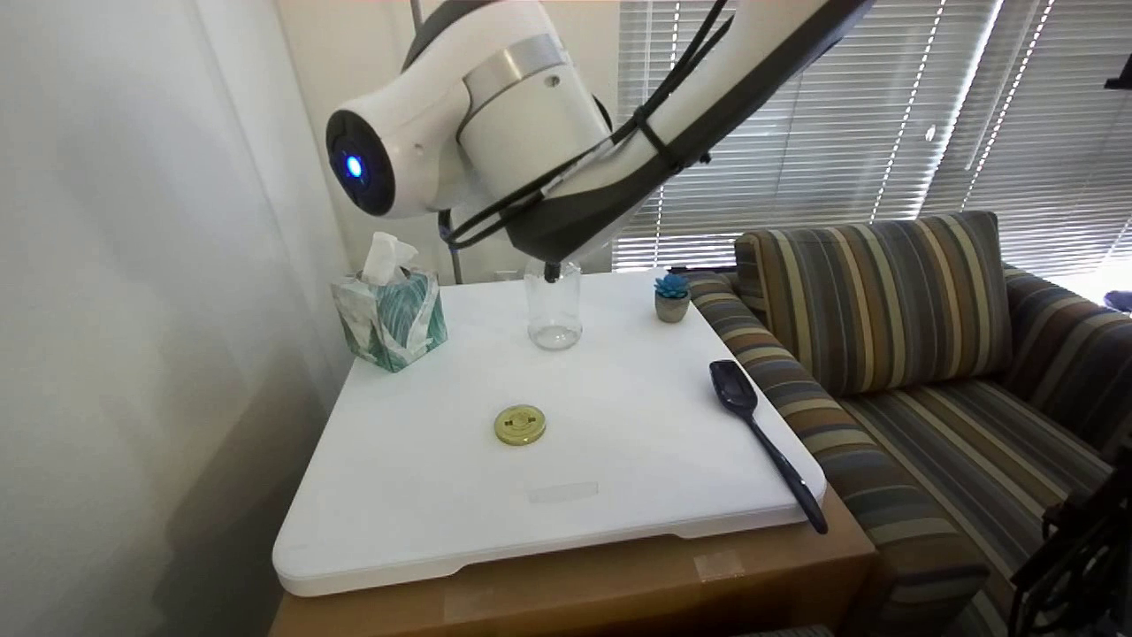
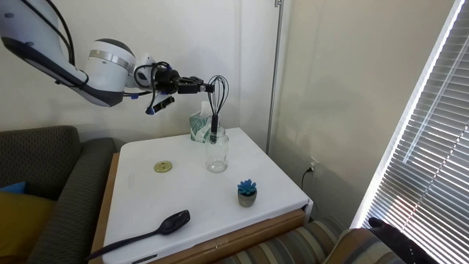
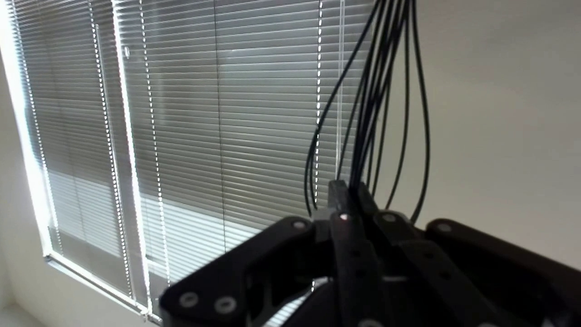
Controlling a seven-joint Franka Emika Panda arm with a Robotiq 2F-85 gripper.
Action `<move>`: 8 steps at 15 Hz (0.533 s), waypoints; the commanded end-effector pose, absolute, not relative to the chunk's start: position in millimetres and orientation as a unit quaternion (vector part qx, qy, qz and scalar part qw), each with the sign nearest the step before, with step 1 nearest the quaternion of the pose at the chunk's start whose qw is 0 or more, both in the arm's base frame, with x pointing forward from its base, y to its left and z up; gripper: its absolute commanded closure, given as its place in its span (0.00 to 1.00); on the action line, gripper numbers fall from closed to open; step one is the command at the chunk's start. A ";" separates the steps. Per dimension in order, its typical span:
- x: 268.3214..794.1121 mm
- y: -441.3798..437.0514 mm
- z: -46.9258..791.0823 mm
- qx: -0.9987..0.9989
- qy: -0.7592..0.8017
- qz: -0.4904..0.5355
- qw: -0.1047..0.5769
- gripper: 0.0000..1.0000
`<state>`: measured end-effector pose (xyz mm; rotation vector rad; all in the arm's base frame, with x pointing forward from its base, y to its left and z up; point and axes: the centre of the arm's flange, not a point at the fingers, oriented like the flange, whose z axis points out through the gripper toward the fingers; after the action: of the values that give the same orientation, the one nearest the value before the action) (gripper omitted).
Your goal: Uncover the jar and put the whisk and the spoon inside the jar
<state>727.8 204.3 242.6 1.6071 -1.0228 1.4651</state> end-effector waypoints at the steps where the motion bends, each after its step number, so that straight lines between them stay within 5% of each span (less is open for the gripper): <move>1: 744.4 217.9 207.3 0.647 -0.377 0.545 0.378 0.99; 8: 775.9 196.0 152.7 0.652 -0.343 0.518 0.434 0.99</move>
<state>740.8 199.0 165.7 1.6272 -0.8685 1.3470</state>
